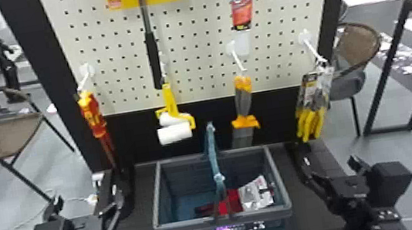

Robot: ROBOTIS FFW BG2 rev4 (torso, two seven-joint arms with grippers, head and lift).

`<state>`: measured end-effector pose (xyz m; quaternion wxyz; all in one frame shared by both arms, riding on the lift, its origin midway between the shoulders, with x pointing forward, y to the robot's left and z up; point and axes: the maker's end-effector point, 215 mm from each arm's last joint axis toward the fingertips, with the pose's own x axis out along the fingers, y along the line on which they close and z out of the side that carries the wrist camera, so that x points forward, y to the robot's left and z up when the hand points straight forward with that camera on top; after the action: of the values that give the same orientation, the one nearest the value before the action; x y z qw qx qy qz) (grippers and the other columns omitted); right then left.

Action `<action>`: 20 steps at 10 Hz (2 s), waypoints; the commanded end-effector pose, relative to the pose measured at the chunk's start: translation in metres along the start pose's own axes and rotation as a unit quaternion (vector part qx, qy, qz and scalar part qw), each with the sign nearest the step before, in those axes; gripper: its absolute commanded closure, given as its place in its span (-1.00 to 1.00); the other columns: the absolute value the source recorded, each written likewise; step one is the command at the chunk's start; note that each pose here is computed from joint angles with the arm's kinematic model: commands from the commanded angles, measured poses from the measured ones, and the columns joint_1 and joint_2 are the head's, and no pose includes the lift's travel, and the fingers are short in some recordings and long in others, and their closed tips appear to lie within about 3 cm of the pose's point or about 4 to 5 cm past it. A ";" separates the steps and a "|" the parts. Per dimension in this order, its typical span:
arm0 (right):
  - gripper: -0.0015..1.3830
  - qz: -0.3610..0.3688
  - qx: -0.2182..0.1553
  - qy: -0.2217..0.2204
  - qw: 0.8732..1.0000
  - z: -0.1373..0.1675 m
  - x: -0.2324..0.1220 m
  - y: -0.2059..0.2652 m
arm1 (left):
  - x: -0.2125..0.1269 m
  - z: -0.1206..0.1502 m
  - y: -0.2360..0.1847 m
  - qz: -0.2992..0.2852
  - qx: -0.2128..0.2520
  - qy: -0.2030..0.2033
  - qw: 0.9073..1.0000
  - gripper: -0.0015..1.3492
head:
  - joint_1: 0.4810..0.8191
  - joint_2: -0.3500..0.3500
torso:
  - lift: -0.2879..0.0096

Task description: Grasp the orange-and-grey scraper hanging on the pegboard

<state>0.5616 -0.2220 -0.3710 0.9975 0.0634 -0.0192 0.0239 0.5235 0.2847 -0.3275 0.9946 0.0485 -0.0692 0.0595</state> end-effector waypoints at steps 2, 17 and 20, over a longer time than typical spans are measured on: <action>-0.81 0.037 0.000 0.020 0.999 0.003 0.014 0.017 | 0.000 0.000 0.000 0.000 0.000 0.000 1.000 -0.81 | -0.60 0.00 | 0.26; -0.81 0.282 0.024 0.010 0.959 0.059 0.108 0.140 | 0.005 0.003 -0.003 0.000 -0.004 -0.003 1.000 -0.81 | -0.60 0.00 | 0.26; -0.81 0.341 0.029 0.014 0.940 0.062 0.111 0.185 | 0.007 0.004 -0.005 -0.002 -0.004 -0.005 1.000 -0.81 | -0.60 0.00 | 0.26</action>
<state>0.6597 -0.0484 -0.2837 0.9298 0.0826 -0.0249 0.3579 0.5299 0.2802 -0.3241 0.9947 0.0450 -0.0730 0.0574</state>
